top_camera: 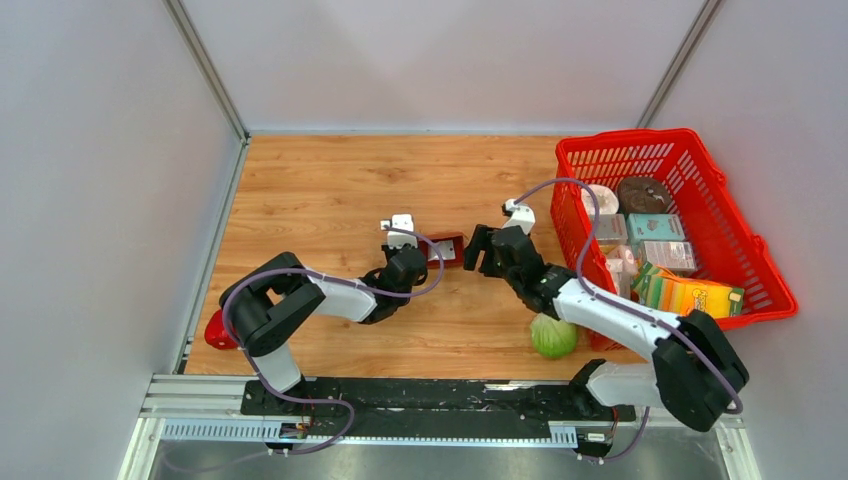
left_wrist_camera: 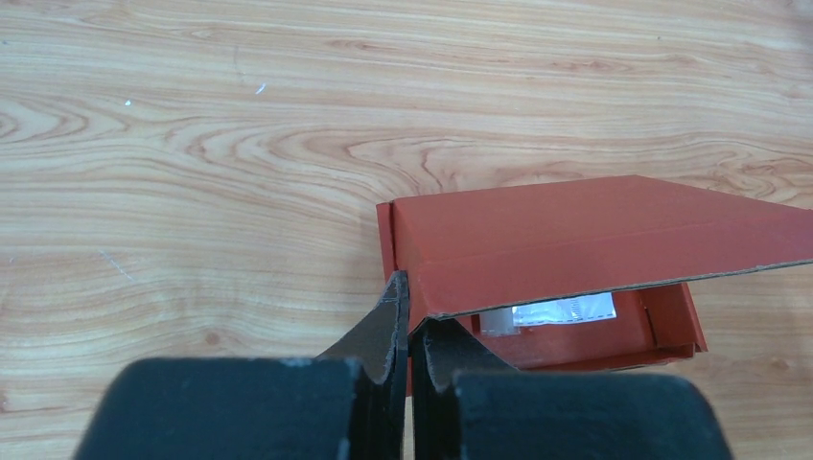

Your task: Fold the paper box

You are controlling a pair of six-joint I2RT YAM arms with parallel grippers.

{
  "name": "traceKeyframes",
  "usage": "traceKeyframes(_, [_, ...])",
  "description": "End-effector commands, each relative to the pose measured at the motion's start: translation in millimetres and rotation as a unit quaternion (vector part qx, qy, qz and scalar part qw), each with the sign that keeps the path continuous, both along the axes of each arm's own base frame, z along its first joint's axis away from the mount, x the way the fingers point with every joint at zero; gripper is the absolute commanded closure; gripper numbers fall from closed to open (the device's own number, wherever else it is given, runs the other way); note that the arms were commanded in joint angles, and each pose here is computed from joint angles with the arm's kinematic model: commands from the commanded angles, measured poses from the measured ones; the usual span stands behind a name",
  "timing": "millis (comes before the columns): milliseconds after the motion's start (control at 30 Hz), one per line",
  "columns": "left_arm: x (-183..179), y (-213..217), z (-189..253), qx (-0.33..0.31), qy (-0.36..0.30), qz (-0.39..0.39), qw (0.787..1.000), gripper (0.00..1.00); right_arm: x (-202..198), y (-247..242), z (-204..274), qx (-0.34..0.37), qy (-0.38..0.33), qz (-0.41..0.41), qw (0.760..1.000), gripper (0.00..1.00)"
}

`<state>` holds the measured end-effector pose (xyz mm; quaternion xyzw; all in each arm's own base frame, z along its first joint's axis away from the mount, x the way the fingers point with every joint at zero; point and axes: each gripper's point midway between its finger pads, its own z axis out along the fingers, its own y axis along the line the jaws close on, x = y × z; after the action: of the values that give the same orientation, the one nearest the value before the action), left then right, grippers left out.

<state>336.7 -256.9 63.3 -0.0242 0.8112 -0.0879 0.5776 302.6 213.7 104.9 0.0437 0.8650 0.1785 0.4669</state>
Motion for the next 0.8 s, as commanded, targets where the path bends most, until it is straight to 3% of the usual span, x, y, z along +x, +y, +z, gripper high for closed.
traceKeyframes(0, [-8.5,3.5,-12.5,0.018,0.010,-0.005,1.000,1.00,-29.5,-0.5,24.4,0.070,0.100,-0.014,0.992,0.23])
traceKeyframes(100, [-8.6,4.3,-12.2,0.015,0.009,-0.002,1.000,1.00,-26.8,18.7,45.4,0.200,0.171,-0.041,0.964,0.23])
traceKeyframes(200, [-9.3,4.2,-12.7,0.015,0.010,-0.002,1.000,1.00,-25.5,51.1,64.4,0.316,0.241,-0.037,0.917,0.23])
traceKeyframes(300, [-9.3,4.6,-13.8,0.016,0.010,-0.002,1.000,1.00,-17.1,75.6,63.9,0.360,0.286,-0.031,0.888,0.25])
traceKeyframes(500, [-9.4,4.9,-13.5,0.016,0.009,0.001,1.000,1.00,7.7,92.7,44.4,0.367,0.324,-0.074,0.869,0.33])
traceKeyframes(533, [-9.5,5.5,-13.4,0.016,0.009,0.001,1.000,1.00,12.5,92.5,42.9,0.371,0.321,-0.086,0.867,0.38])
traceKeyframes(767, [-10.5,5.8,-12.5,0.017,0.008,0.002,1.000,1.00,32.4,90.1,40.5,0.368,0.305,-0.123,0.870,0.42])
